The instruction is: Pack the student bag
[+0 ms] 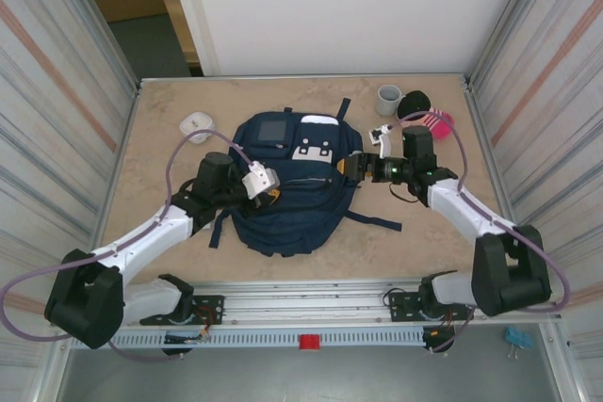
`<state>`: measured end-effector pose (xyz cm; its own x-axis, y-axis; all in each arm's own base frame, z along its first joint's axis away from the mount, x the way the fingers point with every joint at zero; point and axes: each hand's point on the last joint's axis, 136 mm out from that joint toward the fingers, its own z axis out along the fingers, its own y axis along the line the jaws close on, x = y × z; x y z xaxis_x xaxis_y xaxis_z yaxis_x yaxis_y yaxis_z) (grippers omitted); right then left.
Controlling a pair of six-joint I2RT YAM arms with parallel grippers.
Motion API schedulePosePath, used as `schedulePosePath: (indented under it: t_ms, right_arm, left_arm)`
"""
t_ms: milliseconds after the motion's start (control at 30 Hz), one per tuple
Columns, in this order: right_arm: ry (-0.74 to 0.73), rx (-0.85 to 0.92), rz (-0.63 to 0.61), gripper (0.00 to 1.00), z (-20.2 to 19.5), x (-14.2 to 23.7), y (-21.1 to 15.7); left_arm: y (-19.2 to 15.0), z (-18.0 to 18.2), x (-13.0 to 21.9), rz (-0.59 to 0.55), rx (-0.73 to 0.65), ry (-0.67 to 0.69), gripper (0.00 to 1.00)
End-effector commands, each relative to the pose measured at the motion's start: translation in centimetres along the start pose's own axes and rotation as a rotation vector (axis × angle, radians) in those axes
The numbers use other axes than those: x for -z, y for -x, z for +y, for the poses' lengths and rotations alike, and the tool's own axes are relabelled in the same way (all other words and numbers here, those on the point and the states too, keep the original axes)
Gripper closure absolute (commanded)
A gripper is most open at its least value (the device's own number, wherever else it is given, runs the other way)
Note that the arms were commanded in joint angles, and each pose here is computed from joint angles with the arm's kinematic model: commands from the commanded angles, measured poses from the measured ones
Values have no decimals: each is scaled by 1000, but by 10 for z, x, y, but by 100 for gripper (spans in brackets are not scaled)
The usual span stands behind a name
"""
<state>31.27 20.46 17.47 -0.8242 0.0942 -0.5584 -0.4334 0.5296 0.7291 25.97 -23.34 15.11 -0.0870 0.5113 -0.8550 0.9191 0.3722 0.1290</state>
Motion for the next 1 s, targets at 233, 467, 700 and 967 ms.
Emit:
schedulePosePath:
  t_ms: [233, 467, 700, 967]
  right_arm:
    - [175, 20, 78, 19, 15, -40, 11]
    - [205, 8, 211, 22, 20, -52, -20]
    - [210, 2, 318, 28, 34, -30, -50]
    - [360, 23, 306, 34, 78, 1, -43]
  left_arm:
    - [29, 10, 9, -117, -3, 20, 100]
    - [30, 18, 11, -133, 16, 43, 100]
    - [30, 29, 14, -134, 38, 82, 100]
    - [31, 29, 14, -138, 43, 76, 100]
